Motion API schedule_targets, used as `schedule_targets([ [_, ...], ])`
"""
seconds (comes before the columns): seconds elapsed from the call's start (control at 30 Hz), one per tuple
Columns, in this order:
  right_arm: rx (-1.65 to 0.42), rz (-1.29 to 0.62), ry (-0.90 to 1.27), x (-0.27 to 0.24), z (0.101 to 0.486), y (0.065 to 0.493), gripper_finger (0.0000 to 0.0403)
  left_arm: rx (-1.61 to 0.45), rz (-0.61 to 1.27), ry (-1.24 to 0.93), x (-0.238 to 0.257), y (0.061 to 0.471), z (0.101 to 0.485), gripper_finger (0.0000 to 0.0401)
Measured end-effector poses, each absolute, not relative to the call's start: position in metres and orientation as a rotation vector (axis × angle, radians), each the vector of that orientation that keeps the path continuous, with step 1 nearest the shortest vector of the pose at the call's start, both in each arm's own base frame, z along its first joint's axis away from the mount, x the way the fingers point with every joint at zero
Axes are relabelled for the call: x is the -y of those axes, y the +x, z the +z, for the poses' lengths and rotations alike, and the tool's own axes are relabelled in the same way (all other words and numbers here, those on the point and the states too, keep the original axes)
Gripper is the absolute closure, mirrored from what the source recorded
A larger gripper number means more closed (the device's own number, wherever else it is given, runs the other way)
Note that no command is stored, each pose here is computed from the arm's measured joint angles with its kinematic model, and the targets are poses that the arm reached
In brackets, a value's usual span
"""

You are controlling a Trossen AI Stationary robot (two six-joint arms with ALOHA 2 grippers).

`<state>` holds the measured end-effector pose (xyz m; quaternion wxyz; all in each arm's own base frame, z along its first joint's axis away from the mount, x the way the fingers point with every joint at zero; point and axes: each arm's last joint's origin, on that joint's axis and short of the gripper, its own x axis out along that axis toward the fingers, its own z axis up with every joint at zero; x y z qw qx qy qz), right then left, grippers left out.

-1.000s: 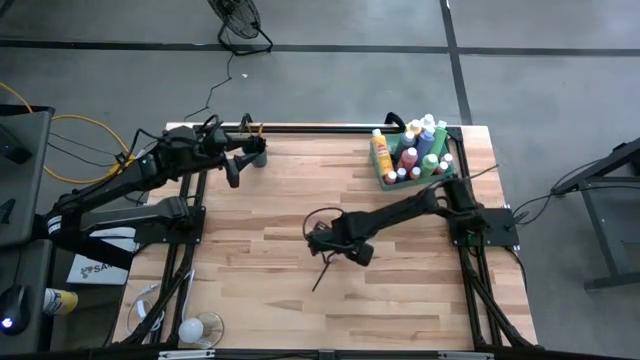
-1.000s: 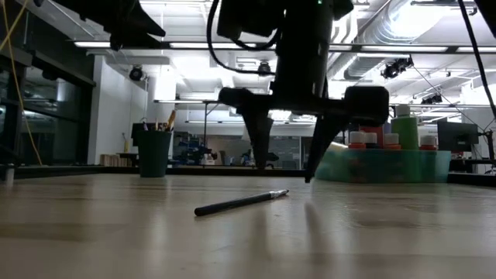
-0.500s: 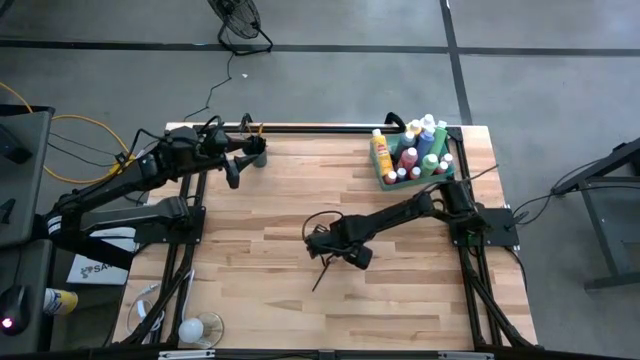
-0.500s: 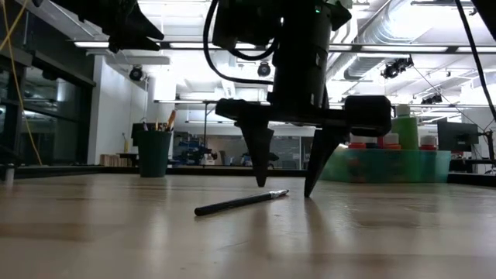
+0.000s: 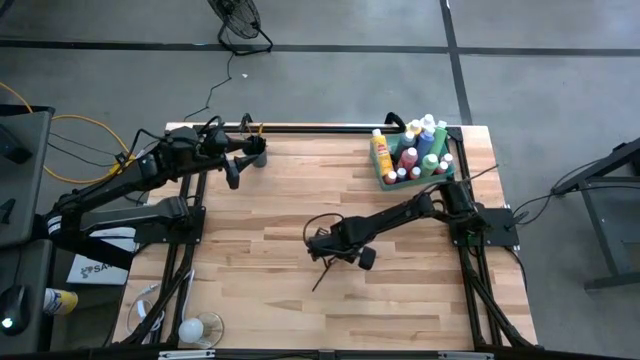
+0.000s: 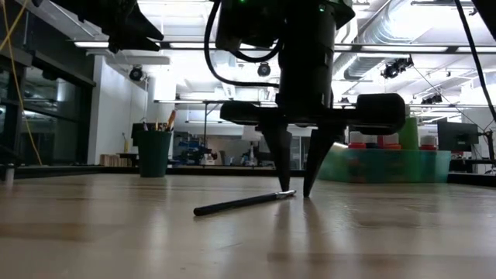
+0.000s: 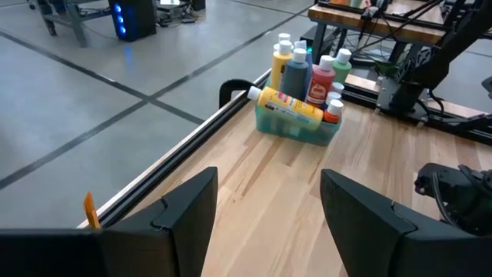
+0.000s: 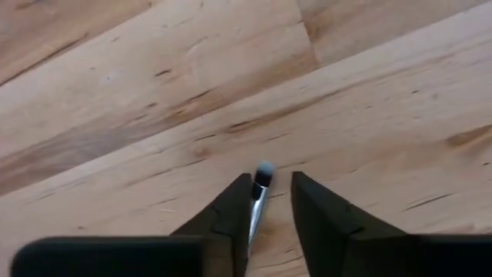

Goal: Pick & Place Paint Supplies
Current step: Put the silver paintbrush into the blue cup

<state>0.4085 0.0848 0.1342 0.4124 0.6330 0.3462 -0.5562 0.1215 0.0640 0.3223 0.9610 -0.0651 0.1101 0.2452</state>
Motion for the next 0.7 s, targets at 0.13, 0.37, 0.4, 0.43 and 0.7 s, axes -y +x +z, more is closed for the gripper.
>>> schedule_targets([
  [0.13, -0.870, -1.389, 1.562, -0.0841, 0.1338, 0.4083, 0.0340, -0.229, 0.497, -0.134, -0.0640, 0.1213, 0.3217, 0.0176],
  [0.37, -0.878, -1.366, 1.552, -0.0829, 0.1339, 0.4095, 0.0380, -0.229, 0.497, -0.134, -0.0640, 0.1213, 0.3217, 0.0176],
  [0.4, -0.882, -1.358, 1.542, -0.0827, 0.1339, 0.4096, 0.0386, -0.229, 0.498, -0.134, -0.0640, 0.1213, 0.3216, 0.0176],
  [0.43, -0.882, -1.351, 1.537, -0.0827, 0.1339, 0.4099, 0.0392, -0.230, 0.498, -0.134, -0.0640, 0.1212, 0.3216, 0.0176],
  [0.7, -0.891, -1.277, 1.468, -0.0813, 0.1387, 0.4112, 0.0397, -0.236, 0.497, -0.135, -0.0639, 0.1211, 0.3210, 0.0176],
])
